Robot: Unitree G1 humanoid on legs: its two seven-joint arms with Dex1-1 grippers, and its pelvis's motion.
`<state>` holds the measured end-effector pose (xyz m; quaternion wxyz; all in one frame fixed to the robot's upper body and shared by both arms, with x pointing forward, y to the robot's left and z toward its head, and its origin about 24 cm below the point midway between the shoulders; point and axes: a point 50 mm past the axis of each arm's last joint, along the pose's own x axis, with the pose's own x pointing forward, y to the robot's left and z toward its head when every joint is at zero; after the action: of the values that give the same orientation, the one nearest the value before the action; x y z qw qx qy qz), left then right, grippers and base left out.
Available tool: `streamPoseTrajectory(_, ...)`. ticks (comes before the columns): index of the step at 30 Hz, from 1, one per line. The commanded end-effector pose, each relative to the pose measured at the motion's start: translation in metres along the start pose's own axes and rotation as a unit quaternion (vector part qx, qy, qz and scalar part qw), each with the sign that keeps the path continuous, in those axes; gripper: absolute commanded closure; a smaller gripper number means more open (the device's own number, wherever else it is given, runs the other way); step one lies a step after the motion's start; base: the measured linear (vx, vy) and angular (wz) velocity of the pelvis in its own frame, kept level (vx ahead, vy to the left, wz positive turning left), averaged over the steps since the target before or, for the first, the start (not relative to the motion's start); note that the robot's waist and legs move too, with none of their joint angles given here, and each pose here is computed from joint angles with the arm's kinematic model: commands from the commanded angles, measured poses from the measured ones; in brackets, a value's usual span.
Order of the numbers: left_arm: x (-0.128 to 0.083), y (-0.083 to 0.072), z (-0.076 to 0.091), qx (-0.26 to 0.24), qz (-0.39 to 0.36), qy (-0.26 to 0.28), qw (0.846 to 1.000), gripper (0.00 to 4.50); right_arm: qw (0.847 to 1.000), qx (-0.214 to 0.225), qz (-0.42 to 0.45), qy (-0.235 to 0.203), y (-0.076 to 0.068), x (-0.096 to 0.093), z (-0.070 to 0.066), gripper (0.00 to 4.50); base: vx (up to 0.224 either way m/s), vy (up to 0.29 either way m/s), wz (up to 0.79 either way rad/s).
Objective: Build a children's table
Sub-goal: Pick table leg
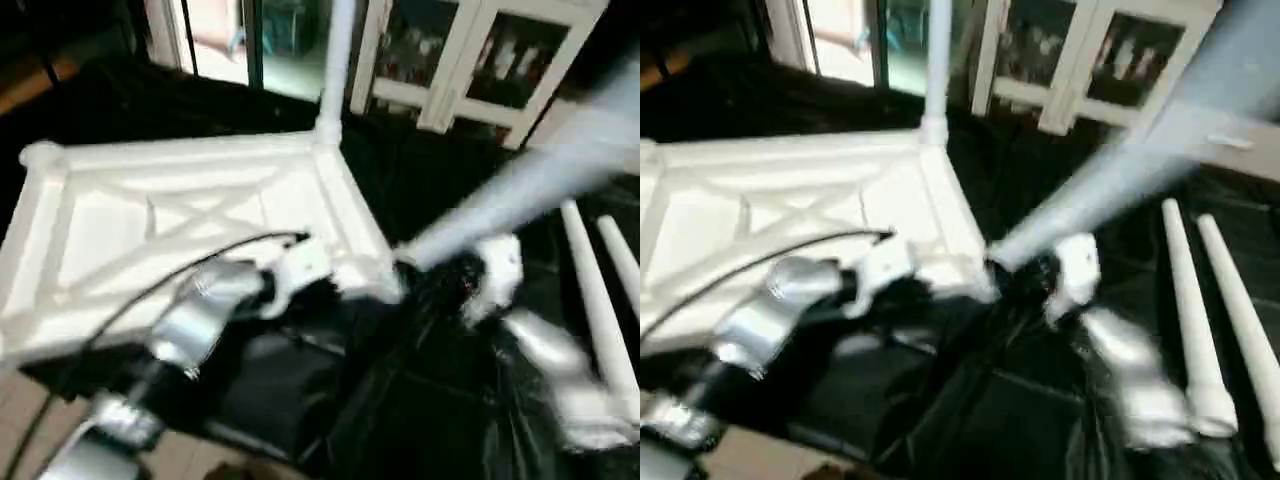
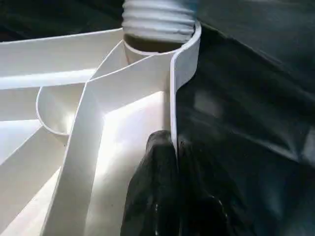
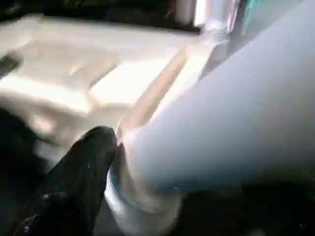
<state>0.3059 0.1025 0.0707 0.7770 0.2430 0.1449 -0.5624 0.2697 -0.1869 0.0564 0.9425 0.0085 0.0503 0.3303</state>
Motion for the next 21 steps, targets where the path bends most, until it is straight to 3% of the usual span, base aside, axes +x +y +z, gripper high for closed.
streamPoseTrajectory(1, -0.001, -0.003, 0.015, 0.008, -0.014, -0.061, 0.998, 4.5, 0.999, 0.0, 0.053, 0.007, 0.007, -0.001, 0.003, 0.64, 0.0, 0.0, 0.0)
streamPoseTrajectory(5, -0.004, -0.005, 0.013, 0.005, -0.026, -0.06, 0.998, 4.5, 0.994, -0.004, 0.099, 0.046, 0.005, -0.007, 0.0, 0.64, 0.0, 0.0, 0.0)
streamPoseTrajectory(9, -0.004, -0.007, 0.012, 0.008, -0.03, -0.063, 0.998, 4.5, 0.993, 0.004, 0.107, 0.043, 0.004, -0.006, 0.007, 0.64, 0.0, 0.0, 0.0)
streamPoseTrajectory(21, -0.003, -0.016, 0.002, 0.01, -0.024, -0.053, 0.998, 4.5, 0.994, 0.029, 0.102, 0.033, 0.023, 0.002, -0.003, 0.64, 0.0, 0.0, 0.0)
